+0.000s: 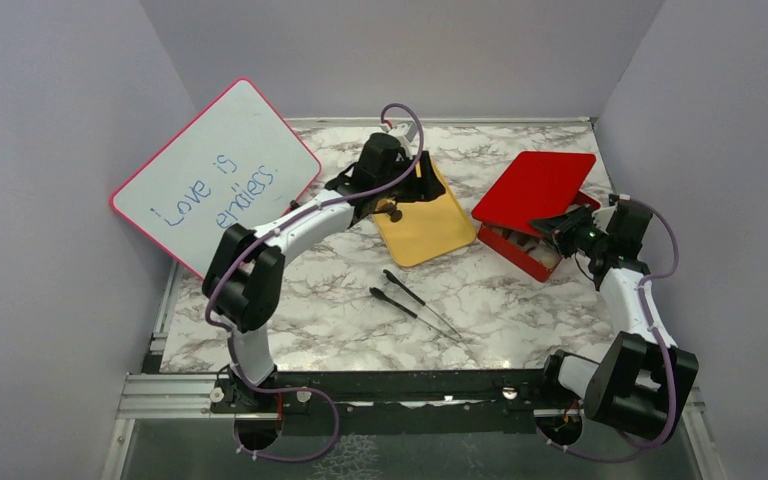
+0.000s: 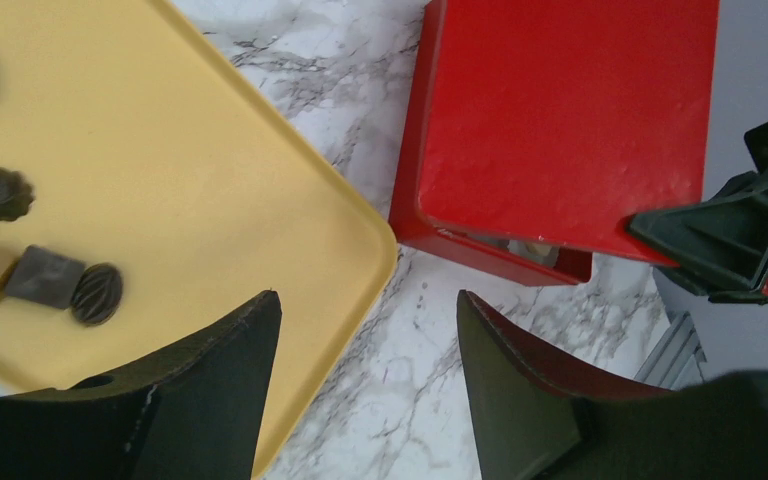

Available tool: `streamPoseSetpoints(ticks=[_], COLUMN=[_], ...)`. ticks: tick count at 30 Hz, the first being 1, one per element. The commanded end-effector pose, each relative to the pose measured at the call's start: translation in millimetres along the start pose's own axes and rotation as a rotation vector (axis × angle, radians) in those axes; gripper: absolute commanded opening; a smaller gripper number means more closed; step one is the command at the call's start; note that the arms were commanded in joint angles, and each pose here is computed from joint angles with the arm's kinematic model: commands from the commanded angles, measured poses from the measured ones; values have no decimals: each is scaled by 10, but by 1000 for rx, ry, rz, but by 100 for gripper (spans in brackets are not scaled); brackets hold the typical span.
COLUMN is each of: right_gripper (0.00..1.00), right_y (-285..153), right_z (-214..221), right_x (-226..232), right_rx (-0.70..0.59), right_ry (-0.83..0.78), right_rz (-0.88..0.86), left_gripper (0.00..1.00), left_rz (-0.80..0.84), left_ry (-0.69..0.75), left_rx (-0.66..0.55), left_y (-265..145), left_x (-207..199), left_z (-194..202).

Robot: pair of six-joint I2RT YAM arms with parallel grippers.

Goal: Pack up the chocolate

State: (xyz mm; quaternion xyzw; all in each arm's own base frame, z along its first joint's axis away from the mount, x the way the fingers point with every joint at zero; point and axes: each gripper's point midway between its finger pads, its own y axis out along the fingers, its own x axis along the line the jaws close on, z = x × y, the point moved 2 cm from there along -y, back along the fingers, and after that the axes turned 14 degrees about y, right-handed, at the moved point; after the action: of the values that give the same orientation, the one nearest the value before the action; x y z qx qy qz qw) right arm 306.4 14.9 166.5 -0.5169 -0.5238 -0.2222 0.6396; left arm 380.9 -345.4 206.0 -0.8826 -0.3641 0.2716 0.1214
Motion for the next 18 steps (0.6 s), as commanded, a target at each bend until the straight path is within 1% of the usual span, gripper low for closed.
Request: streamPoseSetpoints(ticks=[1, 5, 10, 14, 18], right_gripper=[1, 1, 1, 1, 1], right_y=[-40, -33, -34, -66, -79], right_z=[-6, -52, -68, -110, -153], right_x=[100, 15, -122, -211, -250], right_rx=[20, 9, 28, 38, 49], right_ry=[-73, -65, -46, -40, -25], right_rz=[-77, -61, -40, -33, -51], left_gripper=[64, 64, 61, 61, 70], left_rz=[130, 196, 256, 276, 328], left_ry=[-28, -11, -34, -15, -2], left_rx=[-53, -30, -38, -25, -1], left_y=[361, 643, 856, 1012, 1125], left_x=[-314, -451, -534, -556, -593], left_z=[-200, -92, 37, 174, 312])
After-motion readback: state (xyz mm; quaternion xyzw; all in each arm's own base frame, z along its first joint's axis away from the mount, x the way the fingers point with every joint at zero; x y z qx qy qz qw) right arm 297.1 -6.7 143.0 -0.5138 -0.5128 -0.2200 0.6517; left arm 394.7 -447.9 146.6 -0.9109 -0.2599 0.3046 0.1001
